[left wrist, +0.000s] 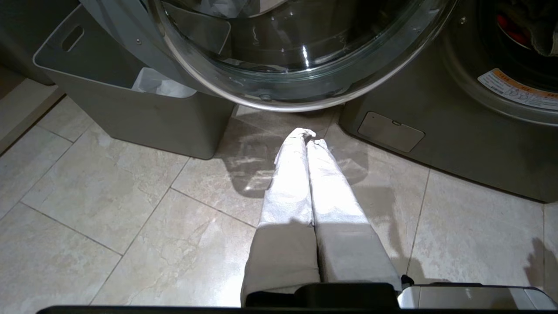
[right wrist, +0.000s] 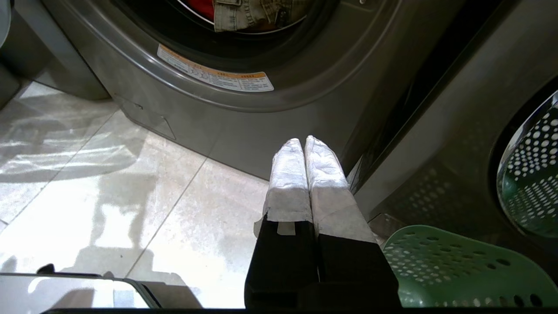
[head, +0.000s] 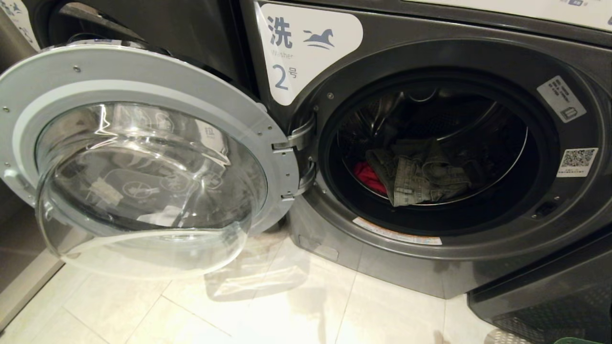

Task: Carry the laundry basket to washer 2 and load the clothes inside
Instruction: Close the washing machine door with the left hand

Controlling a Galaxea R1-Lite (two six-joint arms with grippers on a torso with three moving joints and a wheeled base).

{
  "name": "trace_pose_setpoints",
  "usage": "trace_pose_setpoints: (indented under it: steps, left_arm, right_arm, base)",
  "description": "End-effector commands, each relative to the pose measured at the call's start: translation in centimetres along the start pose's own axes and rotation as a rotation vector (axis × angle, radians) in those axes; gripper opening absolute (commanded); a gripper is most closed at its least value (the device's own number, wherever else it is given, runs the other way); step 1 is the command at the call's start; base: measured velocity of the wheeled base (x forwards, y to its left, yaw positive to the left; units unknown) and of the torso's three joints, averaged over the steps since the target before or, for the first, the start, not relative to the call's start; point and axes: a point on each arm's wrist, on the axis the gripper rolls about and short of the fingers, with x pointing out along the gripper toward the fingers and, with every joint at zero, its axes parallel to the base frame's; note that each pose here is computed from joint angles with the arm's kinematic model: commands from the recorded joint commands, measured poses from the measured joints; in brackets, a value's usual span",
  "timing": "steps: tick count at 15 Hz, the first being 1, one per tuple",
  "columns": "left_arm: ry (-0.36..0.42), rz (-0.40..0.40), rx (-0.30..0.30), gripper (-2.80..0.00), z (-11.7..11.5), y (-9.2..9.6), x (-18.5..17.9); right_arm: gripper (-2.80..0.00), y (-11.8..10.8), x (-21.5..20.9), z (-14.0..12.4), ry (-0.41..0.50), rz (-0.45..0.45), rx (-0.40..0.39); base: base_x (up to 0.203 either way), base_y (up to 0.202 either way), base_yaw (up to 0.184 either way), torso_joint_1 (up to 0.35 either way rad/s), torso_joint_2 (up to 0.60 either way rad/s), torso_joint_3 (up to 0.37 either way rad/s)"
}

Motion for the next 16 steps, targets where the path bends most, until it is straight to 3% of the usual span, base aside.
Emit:
trace_pose_setpoints:
  steps: [1,5,16]
  left_arm:
    - [-0.001,0.0,0.0,-2.8,0.0,0.0,0.01]
    - [-0.001,0.001,0.0,-2.8,0.04,0.0,0.0]
    - [-0.001,0.001,-0.004,-2.8,0.0,0.0,0.01]
  right_arm:
    - [-2.8,0.01,0.02,-0.06,0.006,0.003,-0.018]
    - [-2.8,0.03,0.02,-0.09,0.008,0.011,-0.087]
    - [-2.8,0.05,0.02,-0.06,0.004,0.02,-0.112]
  base:
    - [0.0,0.0,0.0,0.002,0.0,0.133]
    - [0.0,0.0,0.0,0.002,0.0,0.185]
    - [0.0,0.0,0.0,0.003,0.0,0.157]
